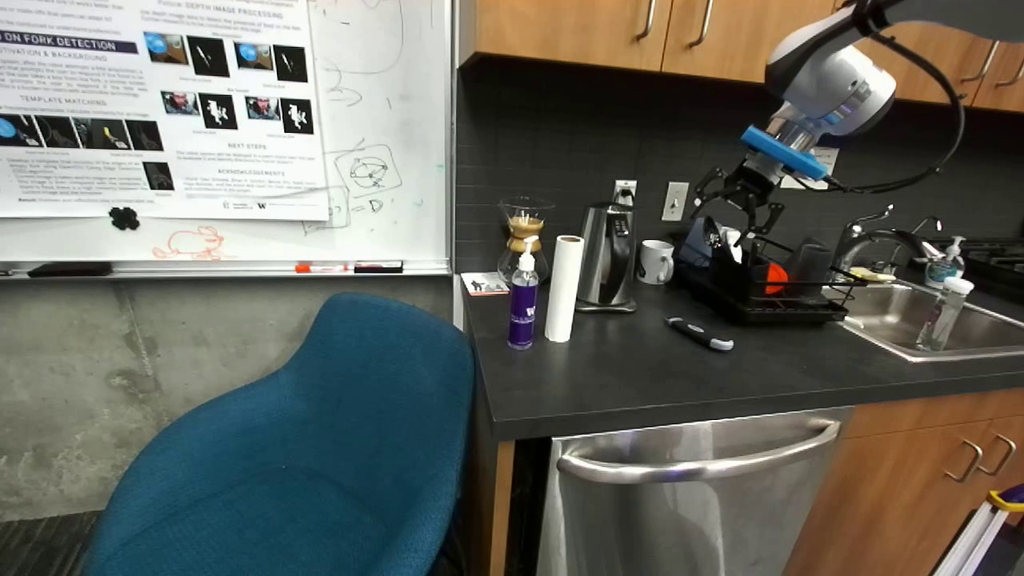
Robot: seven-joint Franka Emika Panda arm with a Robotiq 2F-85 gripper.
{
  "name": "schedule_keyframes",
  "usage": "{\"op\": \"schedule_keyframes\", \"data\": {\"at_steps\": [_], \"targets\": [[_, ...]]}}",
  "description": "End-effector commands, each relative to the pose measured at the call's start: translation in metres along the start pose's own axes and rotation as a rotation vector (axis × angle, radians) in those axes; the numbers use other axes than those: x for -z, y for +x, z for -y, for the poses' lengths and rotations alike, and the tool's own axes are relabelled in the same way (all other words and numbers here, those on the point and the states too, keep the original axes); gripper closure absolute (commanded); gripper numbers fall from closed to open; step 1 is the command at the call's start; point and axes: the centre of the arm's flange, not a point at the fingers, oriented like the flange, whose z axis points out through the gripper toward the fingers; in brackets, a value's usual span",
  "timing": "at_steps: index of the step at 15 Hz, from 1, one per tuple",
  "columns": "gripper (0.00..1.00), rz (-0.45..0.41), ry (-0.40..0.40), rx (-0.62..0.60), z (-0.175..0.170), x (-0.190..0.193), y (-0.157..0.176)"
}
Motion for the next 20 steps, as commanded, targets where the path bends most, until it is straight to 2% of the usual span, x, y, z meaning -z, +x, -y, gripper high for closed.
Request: {"op": "schedule_keyframes", "data": {"at_steps": [1, 4, 10, 15, 20], "targets": [[0.00, -0.012, -0.090, 0.185, 0.003, -0.010, -0.045], [0.00, -0.017, -0.188, 0.332, 0.004, -0.023, -0.063], [0.00, -0.058, -0.347, 0.623, -0.004, -0.043, -0.068], [0.00, -0.143, -0.422, 0.867, -0.005, -0.076, -0.063], [0.00, -0.233, -0.466, 1.096, -0.006, -0.090, -0.048]]}}
